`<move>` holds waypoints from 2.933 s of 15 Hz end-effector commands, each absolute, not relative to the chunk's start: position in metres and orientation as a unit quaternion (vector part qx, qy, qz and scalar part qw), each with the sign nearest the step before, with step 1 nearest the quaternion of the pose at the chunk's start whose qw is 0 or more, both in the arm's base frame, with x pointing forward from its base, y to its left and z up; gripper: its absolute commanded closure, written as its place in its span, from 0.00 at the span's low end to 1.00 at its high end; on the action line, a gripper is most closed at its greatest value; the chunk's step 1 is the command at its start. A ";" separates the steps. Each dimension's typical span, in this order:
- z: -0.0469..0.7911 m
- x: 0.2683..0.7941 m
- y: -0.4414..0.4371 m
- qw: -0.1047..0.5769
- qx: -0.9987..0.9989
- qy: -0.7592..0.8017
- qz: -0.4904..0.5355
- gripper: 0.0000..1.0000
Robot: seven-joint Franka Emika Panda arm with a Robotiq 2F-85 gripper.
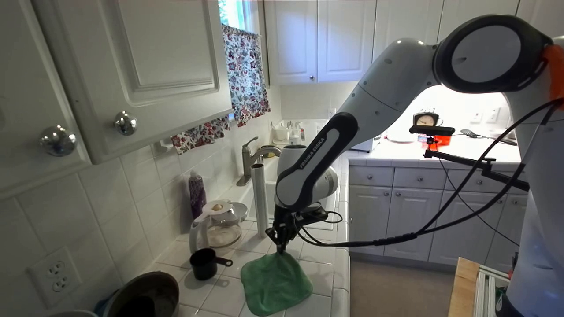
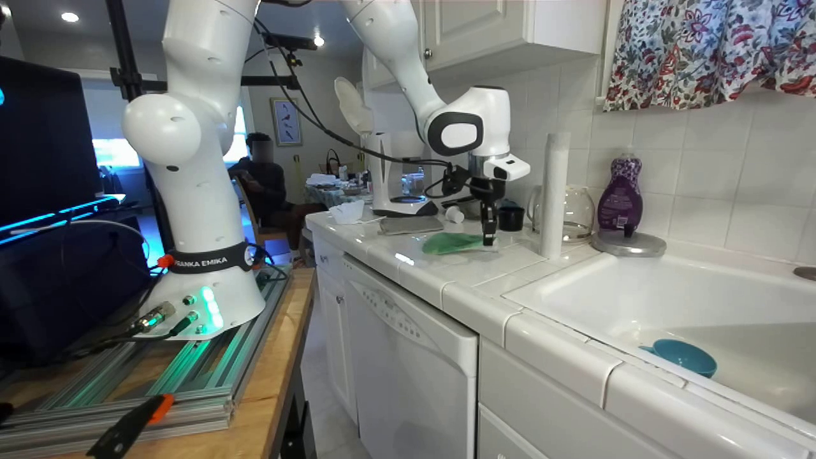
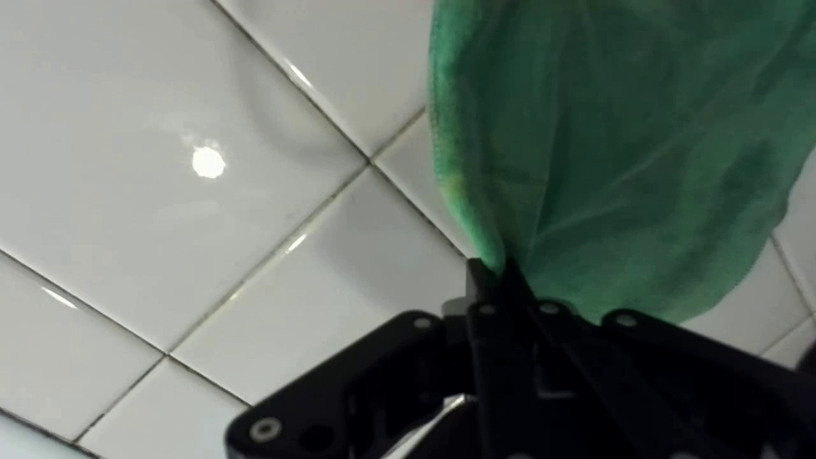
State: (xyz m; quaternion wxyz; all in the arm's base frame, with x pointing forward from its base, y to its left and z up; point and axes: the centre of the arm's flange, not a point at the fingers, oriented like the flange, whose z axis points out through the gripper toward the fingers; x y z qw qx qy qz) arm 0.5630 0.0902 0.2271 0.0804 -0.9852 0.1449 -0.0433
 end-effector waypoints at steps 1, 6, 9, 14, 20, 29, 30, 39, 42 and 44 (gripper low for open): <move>0.236 0.578 0.108 0.080 -0.986 0.135 -0.054 0.99; 0.242 0.587 0.129 0.098 -0.988 0.102 -0.066 0.99; 0.239 0.597 0.144 0.111 -0.988 0.074 -0.075 0.99; 0.225 0.612 0.170 0.132 -0.988 0.035 -0.075 0.99; 0.202 0.623 0.193 0.142 -0.988 0.010 -0.059 0.99; 0.227 0.596 0.184 0.140 -0.987 0.034 -0.067 0.23; 0.232 0.589 0.178 0.139 -0.987 0.039 -0.075 0.17; 0.255 0.569 0.151 0.131 -0.985 0.069 -0.084 0.00; 0.249 0.570 0.145 0.124 -0.986 0.077 -0.079 0.00; 0.241 0.574 0.140 0.121 -0.987 0.076 -0.077 0.26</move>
